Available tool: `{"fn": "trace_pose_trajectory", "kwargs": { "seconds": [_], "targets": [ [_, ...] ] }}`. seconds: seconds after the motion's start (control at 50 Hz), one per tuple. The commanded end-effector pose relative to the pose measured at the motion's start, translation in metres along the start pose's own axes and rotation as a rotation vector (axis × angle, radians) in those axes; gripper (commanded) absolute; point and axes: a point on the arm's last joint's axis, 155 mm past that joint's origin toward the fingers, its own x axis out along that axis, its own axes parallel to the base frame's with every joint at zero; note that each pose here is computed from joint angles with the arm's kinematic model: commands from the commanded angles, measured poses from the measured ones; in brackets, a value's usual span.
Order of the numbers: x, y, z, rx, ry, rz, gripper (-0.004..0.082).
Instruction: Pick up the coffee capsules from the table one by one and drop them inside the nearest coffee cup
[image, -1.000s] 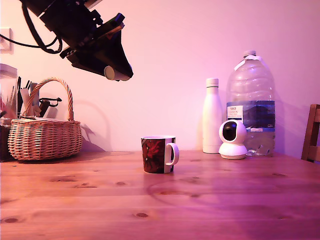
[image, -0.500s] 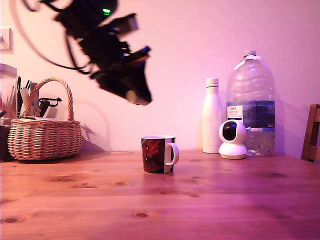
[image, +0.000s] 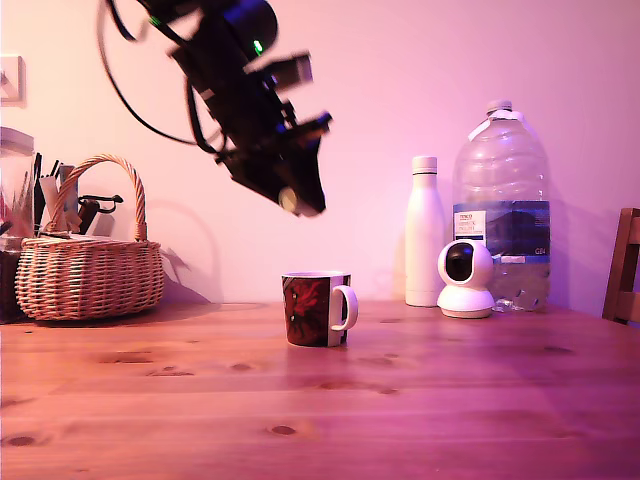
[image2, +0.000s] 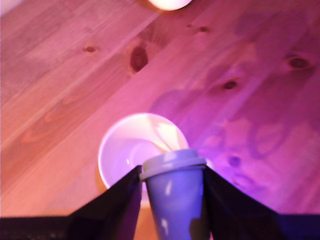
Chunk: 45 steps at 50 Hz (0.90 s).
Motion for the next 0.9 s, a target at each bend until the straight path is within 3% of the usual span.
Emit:
{"fn": "trace_pose_trajectory", "kwargs": {
  "seconds": [0.0, 0.44, 0.88],
  "targets": [
    [0.016, 0.001, -0.004, 0.004, 0.029, -0.005, 0.0267],
    [0.053, 0.018, -0.025, 0.011, 0.137, 0.032, 0.0267],
    [0.054, 0.018, -0.024, 0.027, 0.133, 0.033, 0.0267]
  ]
}}
